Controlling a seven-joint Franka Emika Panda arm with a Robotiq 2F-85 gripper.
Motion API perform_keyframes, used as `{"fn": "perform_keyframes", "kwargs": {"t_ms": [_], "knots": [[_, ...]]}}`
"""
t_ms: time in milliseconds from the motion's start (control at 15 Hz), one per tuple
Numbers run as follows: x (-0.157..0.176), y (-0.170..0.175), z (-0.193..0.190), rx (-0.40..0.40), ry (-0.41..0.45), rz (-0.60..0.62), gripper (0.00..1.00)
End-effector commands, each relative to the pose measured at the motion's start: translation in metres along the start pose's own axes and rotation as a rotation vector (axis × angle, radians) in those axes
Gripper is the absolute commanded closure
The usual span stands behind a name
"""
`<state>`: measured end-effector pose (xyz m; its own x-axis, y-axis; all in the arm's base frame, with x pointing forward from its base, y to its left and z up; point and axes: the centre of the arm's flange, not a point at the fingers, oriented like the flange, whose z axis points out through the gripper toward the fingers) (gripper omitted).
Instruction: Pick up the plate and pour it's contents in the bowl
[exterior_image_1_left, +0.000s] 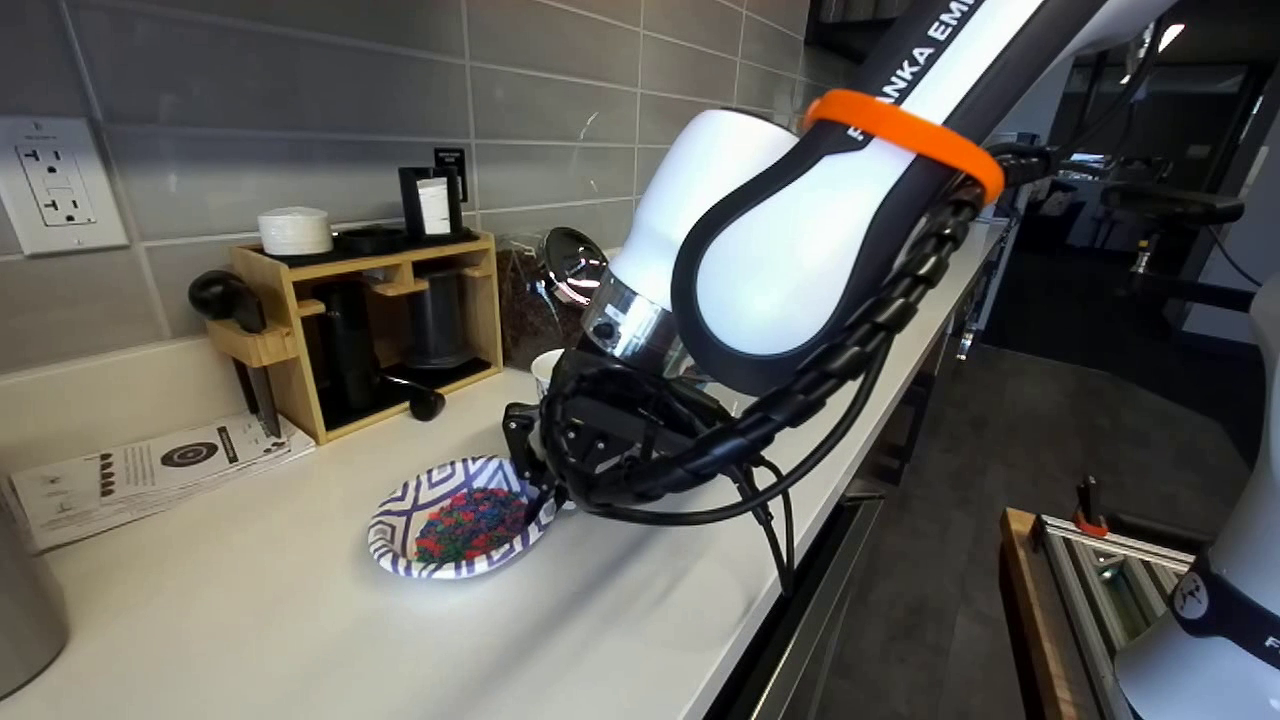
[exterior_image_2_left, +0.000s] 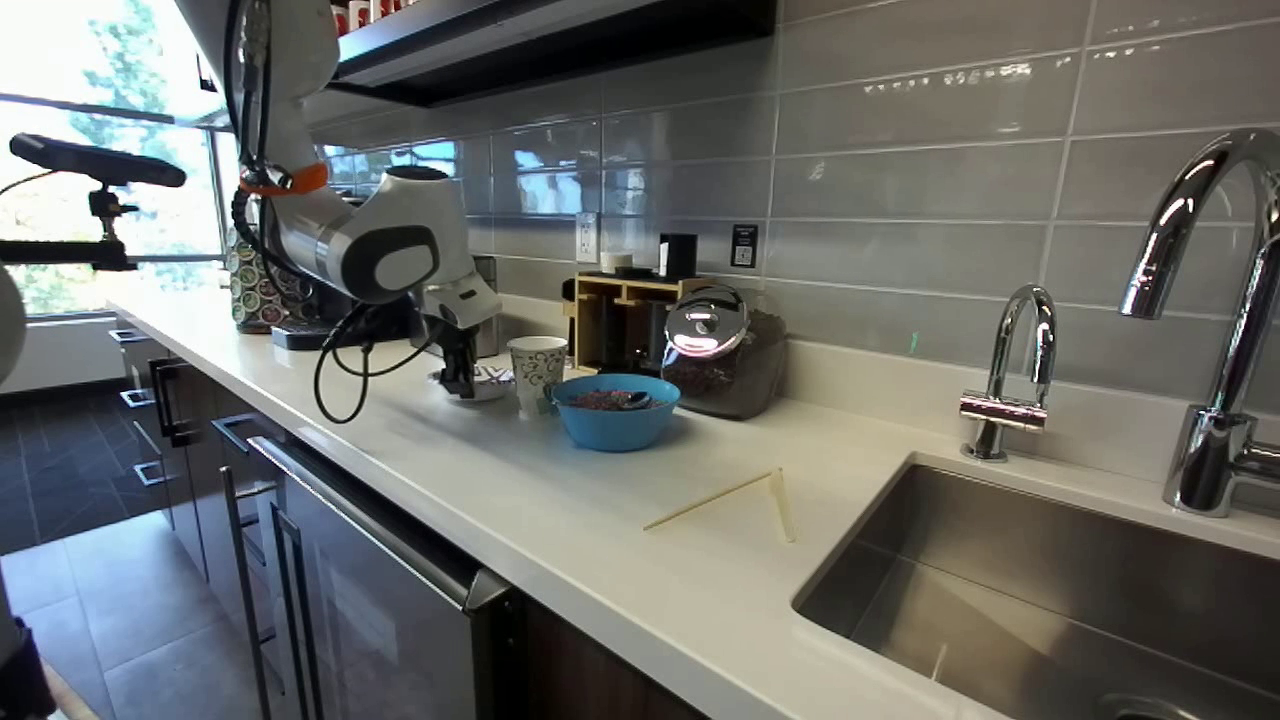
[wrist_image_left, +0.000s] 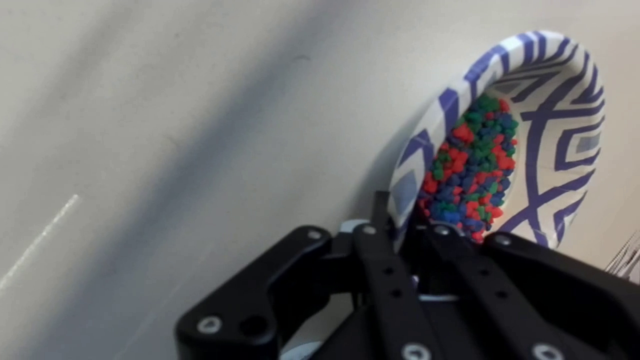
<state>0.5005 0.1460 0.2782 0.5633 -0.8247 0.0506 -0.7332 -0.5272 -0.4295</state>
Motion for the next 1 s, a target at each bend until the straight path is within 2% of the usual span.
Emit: {"fn": "perform_keyframes", "kwargs": {"t_ms": [0,400,667,933], "knots": [[-0.009,-0.002,-0.013,0.025,0.009,-0.02,0.99],[-0.021,-0.014,-0.039,0.042,0.013,-0.068,0.99],[-0.031,-0.016,-0.067,-0.021,-0.001,-0.104,0.99],[-0.025,-0.013,-0.11,-0.031,0.021,-0.092,0.99]]}}
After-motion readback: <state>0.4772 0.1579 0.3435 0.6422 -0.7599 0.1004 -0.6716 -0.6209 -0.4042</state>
